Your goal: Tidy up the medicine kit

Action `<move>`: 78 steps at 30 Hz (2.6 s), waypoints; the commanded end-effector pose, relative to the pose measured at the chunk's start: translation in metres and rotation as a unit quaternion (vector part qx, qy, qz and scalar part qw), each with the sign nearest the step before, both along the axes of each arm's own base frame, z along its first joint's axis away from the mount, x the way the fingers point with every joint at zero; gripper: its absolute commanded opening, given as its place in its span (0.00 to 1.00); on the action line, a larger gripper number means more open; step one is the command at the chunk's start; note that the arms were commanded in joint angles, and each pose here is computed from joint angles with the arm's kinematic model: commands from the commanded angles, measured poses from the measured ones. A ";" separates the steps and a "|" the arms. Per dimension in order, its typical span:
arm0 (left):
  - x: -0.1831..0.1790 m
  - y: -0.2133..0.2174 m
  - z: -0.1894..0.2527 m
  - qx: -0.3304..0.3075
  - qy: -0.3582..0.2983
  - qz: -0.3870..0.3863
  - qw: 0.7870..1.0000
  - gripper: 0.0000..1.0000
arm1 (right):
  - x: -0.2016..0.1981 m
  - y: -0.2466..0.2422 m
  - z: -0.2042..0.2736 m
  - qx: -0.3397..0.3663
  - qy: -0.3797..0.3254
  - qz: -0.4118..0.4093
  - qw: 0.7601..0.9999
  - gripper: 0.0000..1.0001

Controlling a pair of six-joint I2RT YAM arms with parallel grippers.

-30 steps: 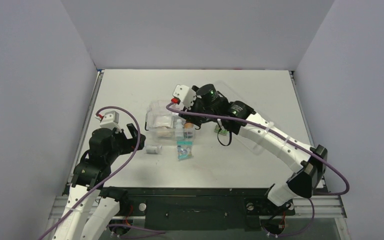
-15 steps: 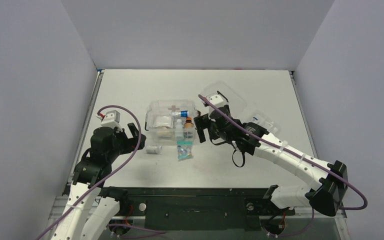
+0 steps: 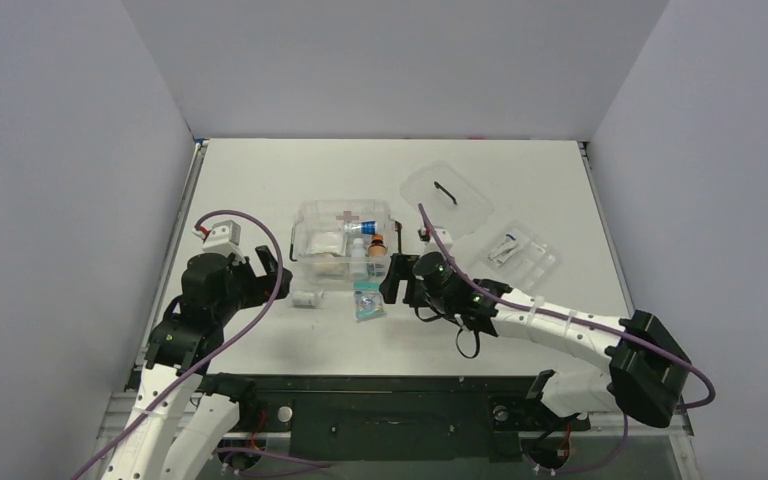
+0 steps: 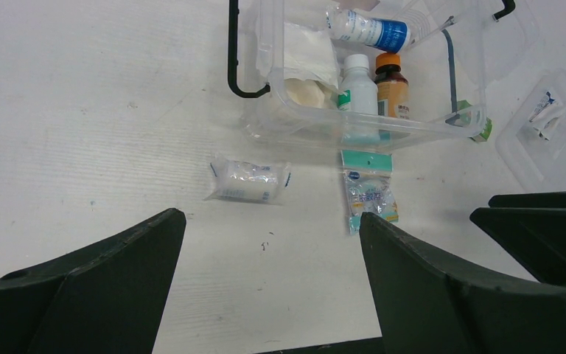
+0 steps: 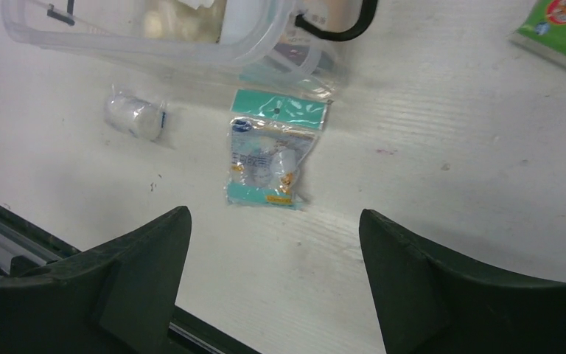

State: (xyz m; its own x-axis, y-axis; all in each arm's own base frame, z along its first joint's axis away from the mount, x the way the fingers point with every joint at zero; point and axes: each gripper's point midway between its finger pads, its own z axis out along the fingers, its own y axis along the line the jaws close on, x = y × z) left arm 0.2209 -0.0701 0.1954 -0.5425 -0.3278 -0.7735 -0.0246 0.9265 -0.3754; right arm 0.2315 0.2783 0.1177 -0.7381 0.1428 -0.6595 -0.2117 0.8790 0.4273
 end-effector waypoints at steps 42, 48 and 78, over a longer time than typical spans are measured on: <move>0.023 0.020 0.005 0.030 -0.019 0.061 0.997 0.87 | 0.021 0.067 -0.089 -0.144 -0.021 -0.103 0.984 0.29; 0.022 0.015 0.000 0.024 -0.010 0.049 0.998 0.87 | 0.017 0.060 -0.099 -0.173 -0.016 -0.087 0.981 0.12; 0.023 0.015 -0.004 0.027 0.003 0.049 0.998 0.87 | -0.045 0.042 -0.010 -0.154 -0.067 0.028 0.985 0.00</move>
